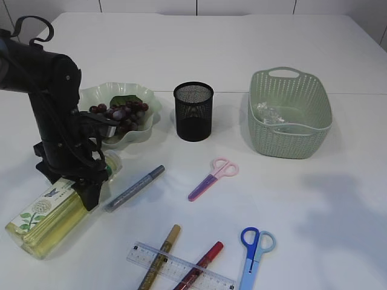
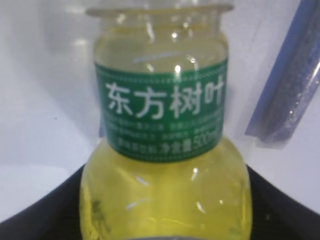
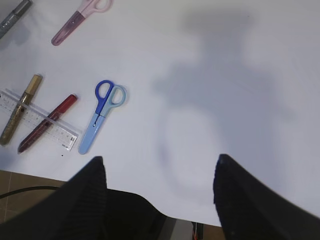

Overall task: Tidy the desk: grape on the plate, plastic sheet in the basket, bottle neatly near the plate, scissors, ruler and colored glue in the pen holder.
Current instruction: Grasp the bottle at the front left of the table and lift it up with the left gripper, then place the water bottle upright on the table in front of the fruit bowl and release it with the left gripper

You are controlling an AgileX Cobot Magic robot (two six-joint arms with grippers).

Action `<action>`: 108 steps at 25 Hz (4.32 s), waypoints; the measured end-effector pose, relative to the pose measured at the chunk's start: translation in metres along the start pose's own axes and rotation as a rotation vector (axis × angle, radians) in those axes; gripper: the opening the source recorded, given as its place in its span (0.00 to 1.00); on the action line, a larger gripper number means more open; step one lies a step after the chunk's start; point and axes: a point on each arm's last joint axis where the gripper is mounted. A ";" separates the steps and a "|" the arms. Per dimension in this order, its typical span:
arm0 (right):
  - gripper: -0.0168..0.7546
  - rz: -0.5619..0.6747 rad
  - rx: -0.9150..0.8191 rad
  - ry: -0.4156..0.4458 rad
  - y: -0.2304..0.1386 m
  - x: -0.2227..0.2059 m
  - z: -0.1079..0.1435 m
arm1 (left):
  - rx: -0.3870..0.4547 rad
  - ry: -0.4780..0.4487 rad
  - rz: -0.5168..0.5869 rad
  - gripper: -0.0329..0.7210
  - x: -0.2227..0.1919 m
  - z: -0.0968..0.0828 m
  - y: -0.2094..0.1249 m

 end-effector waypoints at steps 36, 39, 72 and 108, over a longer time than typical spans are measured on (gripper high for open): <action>0.70 0.000 -0.002 0.000 0.000 0.000 0.000 | 0.190 -0.033 -0.148 0.63 0.066 -0.009 -0.042; 0.70 0.000 -0.002 0.000 0.000 0.000 0.000 | 0.212 -0.014 -0.221 0.63 0.076 -0.016 -0.061; 0.70 -0.009 0.004 0.001 -0.001 0.002 0.000 | 0.197 0.423 -1.482 0.62 0.087 -0.037 -0.139; 0.70 -0.113 0.122 -0.127 -0.009 0.020 -0.014 | 0.174 0.460 -1.398 0.62 -0.007 -0.006 -0.067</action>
Point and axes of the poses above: a point on each arm's last joint axis where the gripper is mounted, x pointing back along that axis away from the gripper, z along the wrist's bending axis when the last joint is at zero, y = z × x, and after that the axes turned 10 degrees about -x, right-handed
